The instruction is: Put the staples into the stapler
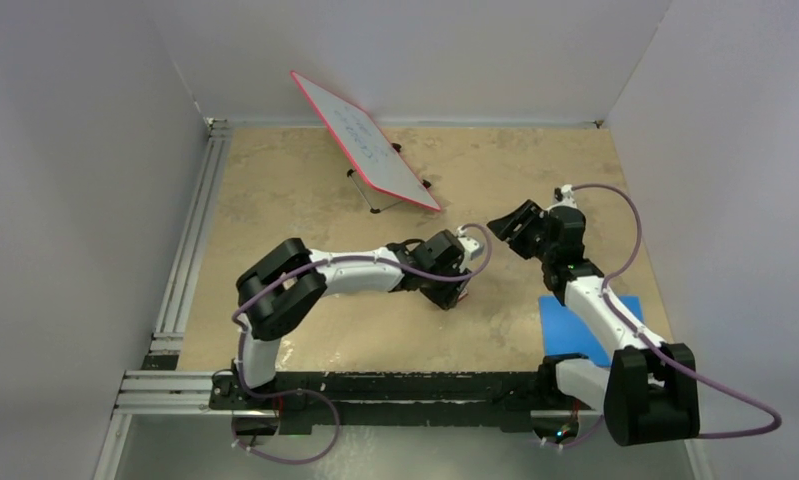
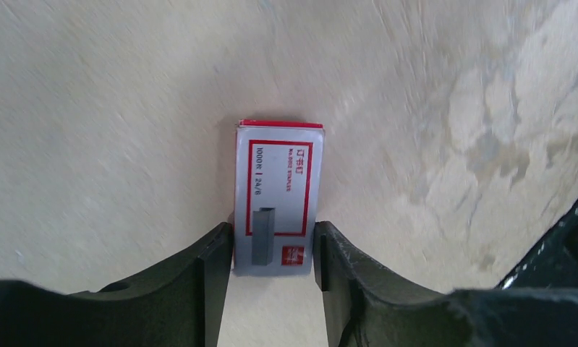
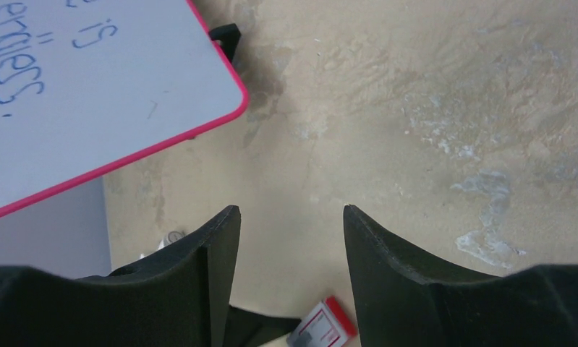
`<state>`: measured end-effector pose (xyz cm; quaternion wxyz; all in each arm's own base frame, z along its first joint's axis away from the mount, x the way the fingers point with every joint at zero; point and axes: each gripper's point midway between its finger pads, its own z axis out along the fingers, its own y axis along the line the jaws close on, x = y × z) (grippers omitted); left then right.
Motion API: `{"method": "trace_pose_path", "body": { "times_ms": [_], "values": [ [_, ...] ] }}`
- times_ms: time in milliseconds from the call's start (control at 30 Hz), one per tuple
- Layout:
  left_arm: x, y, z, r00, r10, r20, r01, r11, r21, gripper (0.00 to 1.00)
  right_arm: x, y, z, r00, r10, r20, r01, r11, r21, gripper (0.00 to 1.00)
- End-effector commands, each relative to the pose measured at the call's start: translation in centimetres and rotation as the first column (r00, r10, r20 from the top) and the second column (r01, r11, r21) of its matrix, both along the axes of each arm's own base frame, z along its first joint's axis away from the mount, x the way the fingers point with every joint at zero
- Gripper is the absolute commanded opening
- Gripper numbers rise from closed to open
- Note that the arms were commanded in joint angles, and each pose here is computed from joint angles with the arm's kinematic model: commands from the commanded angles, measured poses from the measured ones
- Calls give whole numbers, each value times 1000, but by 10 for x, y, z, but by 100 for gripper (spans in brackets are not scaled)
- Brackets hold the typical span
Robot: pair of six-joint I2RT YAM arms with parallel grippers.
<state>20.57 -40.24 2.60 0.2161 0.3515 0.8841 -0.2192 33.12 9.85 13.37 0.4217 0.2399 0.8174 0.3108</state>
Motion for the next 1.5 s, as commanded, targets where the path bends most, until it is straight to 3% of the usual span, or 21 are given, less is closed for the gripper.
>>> {"method": "trace_pose_path", "body": {
  "times_ms": [0, 133, 300, 400, 500, 733, 1000, 1267, 1467],
  "values": [
    [25, -15, 11, 998, -45, 35, 47, 997, -58, 47, -7, 0, -19, 999, 21, -41, -22, 999, -38, 56],
    [30, -10, 11, 999, -17, 39, 19, 999, -38, 59, -11, -4, -32, 998, 11, -65, -14, 998, -54, 54],
    [22, -6, 33, 999, 36, -1, -36, 995, -94, 64, -20, -4, -55, 993, 26, -113, -35, 997, -75, 54],
    [13, 7, 40, 978, 189, -87, -197, 974, -108, 64, -28, 0, -69, 988, 28, -154, -40, 996, -80, 54],
    [-1, 25, 31, 918, 346, -192, -371, 921, -114, 64, -32, 13, -76, 985, 37, -168, -48, 997, -62, 53],
    [-7, 33, 27, 826, 467, -316, -534, 828, -172, 54, -37, 40, -90, 975, 86, -207, -100, 993, -59, 42],
    [11, 34, 19, 756, 464, -462, -608, 760, -230, 53, -54, 48, -98, 963, 142, -231, -155, 987, -39, 42],
    [6, 31, 8, 704, 465, -537, -651, 725, -226, 39, -71, 55, -107, 945, 181, -271, -187, 982, 3, 32],
    [5, 31, 5, 684, 449, -575, -661, 715, -228, 35, -80, 62, -107, 937, 201, -288, -193, 980, 55, 26]
  ]
}}
